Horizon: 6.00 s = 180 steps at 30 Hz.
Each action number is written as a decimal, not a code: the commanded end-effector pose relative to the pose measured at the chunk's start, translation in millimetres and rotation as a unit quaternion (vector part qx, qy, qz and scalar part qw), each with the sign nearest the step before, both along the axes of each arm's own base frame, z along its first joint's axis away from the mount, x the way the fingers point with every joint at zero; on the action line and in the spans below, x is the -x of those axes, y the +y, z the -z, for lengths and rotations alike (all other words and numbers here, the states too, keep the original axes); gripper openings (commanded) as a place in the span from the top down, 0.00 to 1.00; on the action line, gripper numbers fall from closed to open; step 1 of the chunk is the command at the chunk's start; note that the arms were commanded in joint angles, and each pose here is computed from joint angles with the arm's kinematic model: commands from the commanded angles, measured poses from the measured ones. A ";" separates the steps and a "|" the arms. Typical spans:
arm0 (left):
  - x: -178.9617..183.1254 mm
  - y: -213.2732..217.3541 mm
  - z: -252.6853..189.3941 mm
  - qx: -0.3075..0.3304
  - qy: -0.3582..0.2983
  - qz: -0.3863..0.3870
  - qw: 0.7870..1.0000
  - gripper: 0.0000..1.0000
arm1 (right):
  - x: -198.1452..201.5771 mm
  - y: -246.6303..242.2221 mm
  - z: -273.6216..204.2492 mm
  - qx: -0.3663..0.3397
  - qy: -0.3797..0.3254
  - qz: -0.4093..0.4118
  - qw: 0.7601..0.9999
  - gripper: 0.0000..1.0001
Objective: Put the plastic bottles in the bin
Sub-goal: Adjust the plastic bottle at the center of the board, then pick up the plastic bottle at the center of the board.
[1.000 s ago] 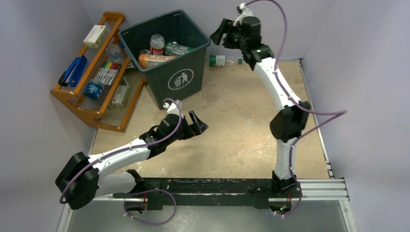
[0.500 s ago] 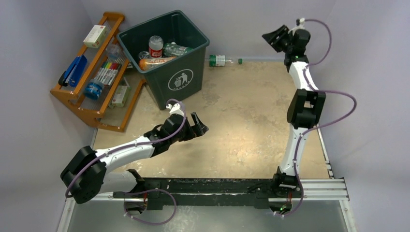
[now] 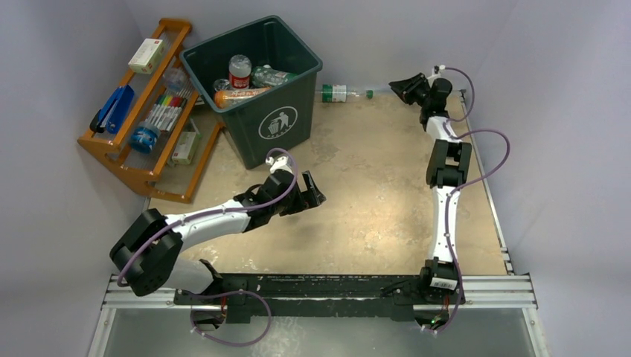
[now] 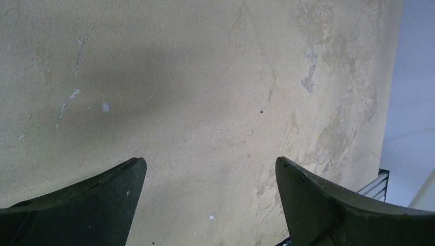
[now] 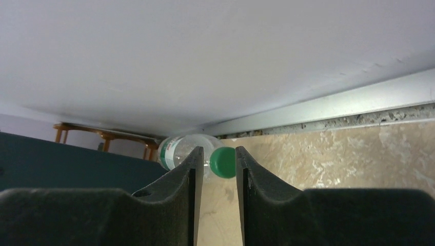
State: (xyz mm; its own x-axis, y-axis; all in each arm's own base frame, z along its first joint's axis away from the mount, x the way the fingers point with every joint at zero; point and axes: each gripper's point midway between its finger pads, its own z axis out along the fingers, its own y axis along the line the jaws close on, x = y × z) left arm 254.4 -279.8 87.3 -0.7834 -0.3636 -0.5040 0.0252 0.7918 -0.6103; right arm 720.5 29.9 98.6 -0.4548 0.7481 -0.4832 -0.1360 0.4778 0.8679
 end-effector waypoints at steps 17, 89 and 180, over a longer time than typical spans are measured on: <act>-12.7 -16.8 -25.8 0.017 -0.028 0.017 0.999 0.02 | -5.9 80.6 -14.3 -0.042 -0.079 -0.052 0.995 0.67; -7.6 -34.0 -23.2 0.033 -0.017 0.034 0.999 0.02 | 10.4 181.1 -13.4 -0.004 -0.138 -0.094 0.986 0.51; 9.1 -34.0 -30.3 0.042 -0.028 0.028 0.998 0.02 | 149.7 306.1 65.9 0.059 -0.016 -0.295 0.953 0.73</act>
State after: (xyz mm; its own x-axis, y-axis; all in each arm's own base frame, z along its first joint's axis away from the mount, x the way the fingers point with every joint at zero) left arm 235.7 -301.3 92.3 -0.8031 -0.3244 -0.4998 0.0785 0.7739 -0.6284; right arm 586.8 325.8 42.0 -0.7144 0.3465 -0.6079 -0.4507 0.4368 0.7785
